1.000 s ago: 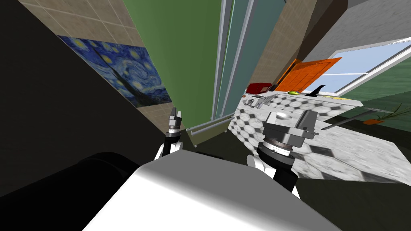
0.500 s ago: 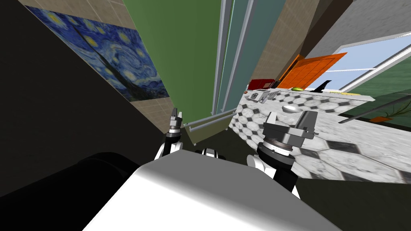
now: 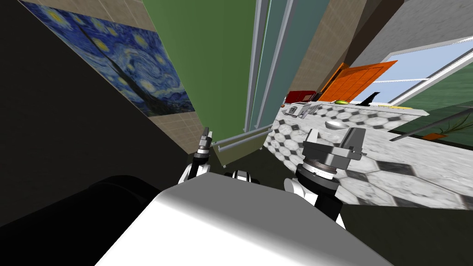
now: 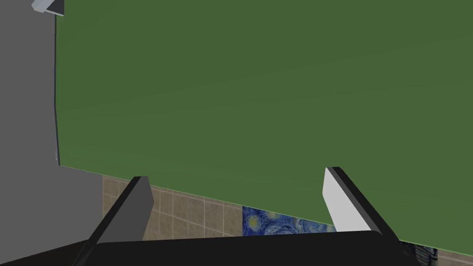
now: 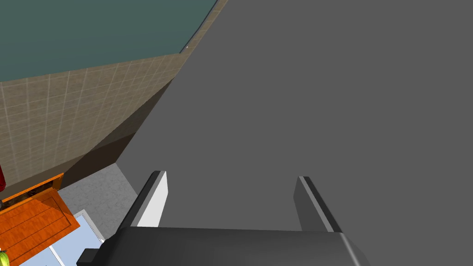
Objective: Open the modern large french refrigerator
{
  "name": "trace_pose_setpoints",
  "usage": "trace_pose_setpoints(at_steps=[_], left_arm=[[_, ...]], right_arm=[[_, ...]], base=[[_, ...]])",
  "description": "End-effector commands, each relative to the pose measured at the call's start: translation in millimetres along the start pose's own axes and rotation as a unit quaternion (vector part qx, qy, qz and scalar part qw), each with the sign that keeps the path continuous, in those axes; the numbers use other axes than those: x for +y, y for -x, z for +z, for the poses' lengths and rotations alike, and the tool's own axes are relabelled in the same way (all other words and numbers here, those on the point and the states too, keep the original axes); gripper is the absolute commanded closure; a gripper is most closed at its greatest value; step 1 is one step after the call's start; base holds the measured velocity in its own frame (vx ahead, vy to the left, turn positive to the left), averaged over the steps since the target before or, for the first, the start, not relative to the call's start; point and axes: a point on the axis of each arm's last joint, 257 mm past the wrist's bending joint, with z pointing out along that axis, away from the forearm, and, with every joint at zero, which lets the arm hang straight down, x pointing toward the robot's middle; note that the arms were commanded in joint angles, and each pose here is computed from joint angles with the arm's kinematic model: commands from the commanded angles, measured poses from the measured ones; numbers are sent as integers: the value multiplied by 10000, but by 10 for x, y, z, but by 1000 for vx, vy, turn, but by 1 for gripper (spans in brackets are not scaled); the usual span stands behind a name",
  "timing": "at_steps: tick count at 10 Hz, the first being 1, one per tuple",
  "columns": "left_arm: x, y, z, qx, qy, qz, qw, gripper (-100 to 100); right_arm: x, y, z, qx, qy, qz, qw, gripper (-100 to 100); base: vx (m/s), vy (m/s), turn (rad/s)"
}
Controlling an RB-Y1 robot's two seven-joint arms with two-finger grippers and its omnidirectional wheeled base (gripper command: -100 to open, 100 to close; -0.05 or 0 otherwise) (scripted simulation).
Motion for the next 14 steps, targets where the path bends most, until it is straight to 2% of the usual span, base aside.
trace_pose_setpoints(at_steps=[1,4,7,9,11,14], left_arm=[[254,-87,-53,179,222,33,9996,-100],[590,-187,-151,350,529,54,9980,-100],[947,-287,-278,495,868,59,9950,-100],[1094,-325,-342,543,1016,57,9933,-100],[1352,-397,-462,630,1276,51,9898,-100],[1740,-510,-680,752,1692,31,9827,-100]], right_arm=[[0,0,0,0,0,0,10000,0],[0,0,0,0,0,0,10000,0],[0,0,0,0,0,0,10000,0],[0,0,0,0,0,0,10000,0],[0,0,0,0,0,0,10000,0],[0,0,0,0,0,0,10000,0]], base=[[4,21,-15],[2,29,-20],[2,32,-20],[4,30,-16],[1,22,-16],[3,37,-26]])
